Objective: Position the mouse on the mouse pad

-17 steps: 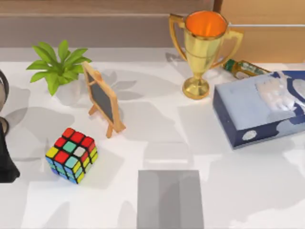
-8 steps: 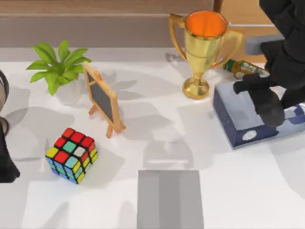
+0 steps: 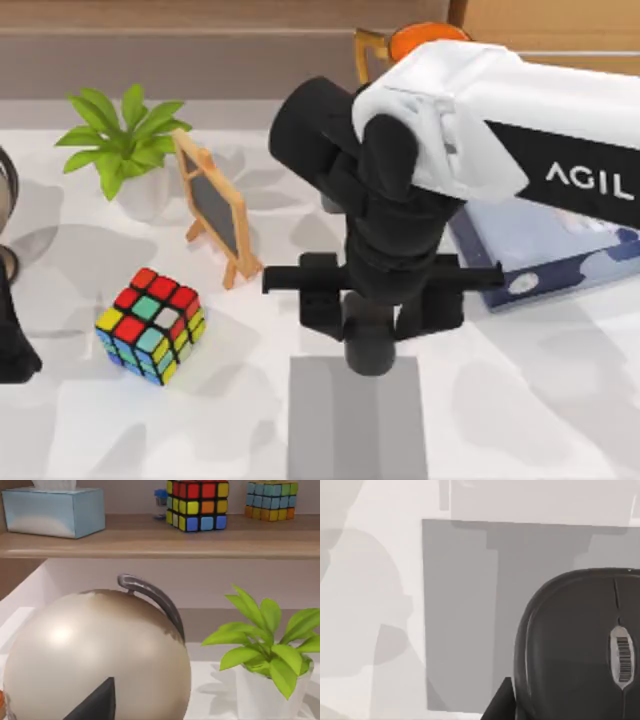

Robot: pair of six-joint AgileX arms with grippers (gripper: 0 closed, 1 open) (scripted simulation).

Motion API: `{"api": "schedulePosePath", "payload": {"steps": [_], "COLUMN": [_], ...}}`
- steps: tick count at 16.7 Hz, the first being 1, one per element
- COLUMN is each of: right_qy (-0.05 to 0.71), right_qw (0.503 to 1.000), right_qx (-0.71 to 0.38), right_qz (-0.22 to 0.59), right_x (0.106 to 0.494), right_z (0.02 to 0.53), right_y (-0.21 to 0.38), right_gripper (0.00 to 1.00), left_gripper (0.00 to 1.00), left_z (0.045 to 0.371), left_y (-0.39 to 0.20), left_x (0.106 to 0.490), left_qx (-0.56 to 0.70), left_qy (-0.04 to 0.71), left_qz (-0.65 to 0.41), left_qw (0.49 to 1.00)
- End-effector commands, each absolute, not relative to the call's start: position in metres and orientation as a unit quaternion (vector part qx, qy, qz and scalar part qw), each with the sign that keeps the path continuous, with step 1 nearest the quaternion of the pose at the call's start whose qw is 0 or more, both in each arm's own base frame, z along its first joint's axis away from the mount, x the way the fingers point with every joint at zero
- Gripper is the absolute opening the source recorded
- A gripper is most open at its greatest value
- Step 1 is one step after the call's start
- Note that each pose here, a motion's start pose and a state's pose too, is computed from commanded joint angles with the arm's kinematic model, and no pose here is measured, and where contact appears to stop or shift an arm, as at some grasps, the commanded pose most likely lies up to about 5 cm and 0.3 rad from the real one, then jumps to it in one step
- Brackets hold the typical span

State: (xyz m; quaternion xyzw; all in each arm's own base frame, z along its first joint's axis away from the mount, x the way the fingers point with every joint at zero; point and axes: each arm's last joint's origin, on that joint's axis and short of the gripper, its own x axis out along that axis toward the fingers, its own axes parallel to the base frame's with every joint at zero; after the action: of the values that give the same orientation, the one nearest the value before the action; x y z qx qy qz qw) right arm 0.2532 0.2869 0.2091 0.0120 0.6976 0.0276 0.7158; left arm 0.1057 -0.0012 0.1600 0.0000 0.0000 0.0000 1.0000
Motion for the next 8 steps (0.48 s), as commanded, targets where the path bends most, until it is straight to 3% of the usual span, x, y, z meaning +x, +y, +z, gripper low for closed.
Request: {"api": "schedulePosePath", "payload": {"steps": [8], "right_qy": [0.715], "right_qw": [0.699], "right_qx": [0.012], "right_qz": [-0.006], "right_x": [0.232], "right_z": [0.185], "right_y": [0.301], "right_gripper": [0.0], "left_gripper": [1.0], "left_z": [0.16], "left_y": [-0.001], "left_x": [0.106], "left_qx": [0.0], "left_qy": [0.0], "left_qz": [0.0], "left_qw": [1.0]}}
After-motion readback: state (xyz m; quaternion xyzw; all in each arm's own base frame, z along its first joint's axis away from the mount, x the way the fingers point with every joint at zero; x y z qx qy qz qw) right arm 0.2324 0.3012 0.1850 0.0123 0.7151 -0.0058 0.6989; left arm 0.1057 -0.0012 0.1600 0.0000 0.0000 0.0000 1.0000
